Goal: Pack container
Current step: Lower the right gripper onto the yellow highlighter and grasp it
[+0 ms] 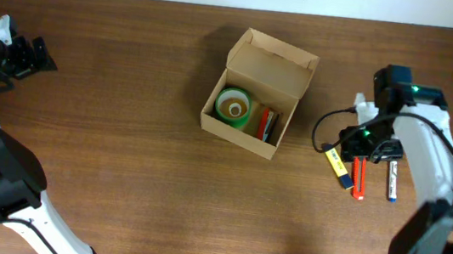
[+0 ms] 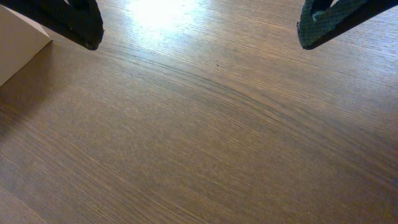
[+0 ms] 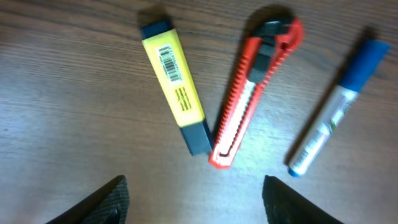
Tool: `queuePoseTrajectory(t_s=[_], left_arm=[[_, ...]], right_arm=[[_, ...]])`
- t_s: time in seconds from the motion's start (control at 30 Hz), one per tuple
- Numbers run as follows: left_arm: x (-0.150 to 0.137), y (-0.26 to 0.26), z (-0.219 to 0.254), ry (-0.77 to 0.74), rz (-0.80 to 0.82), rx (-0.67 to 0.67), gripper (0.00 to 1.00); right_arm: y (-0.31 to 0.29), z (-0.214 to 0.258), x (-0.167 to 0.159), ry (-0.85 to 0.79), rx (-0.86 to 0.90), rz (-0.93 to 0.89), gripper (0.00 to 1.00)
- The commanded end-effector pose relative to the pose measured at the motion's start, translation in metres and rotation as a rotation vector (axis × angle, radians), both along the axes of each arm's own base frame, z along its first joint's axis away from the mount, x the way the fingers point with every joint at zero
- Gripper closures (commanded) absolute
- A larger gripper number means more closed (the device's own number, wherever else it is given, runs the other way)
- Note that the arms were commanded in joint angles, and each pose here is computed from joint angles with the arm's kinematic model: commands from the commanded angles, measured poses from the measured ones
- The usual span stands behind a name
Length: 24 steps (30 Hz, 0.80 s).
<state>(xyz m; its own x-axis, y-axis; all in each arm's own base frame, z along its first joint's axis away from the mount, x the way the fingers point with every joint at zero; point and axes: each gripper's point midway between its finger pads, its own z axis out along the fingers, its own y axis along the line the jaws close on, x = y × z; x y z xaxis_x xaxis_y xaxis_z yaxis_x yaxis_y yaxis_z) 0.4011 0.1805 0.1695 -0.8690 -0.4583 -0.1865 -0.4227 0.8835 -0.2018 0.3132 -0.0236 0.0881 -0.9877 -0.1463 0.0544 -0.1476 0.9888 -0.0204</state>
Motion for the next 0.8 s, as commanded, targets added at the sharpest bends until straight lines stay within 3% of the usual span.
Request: queuePoseTrajectory(t_s=[0.0, 0.4, 0.77], left_arm=[[-0.001, -0.001, 0.001, -0.008, -0.018, -0.003, 0.00], [-0.001, -0.001, 0.001, -0.008, -0.018, -0.003, 0.00], [-0.001, -0.001, 0.002, -0.008, -0.018, -0.004, 0.00]], right_arm=[[0.004, -0.014, 0.001, 0.034, 0.028, 0.075, 0.32], [0.006, -0.024, 0.017, -0.005, 0.034, 0.145, 0.32], [0.030, -0.054, 0.012, 0.092, 0.043, 0.220, 0.32]])
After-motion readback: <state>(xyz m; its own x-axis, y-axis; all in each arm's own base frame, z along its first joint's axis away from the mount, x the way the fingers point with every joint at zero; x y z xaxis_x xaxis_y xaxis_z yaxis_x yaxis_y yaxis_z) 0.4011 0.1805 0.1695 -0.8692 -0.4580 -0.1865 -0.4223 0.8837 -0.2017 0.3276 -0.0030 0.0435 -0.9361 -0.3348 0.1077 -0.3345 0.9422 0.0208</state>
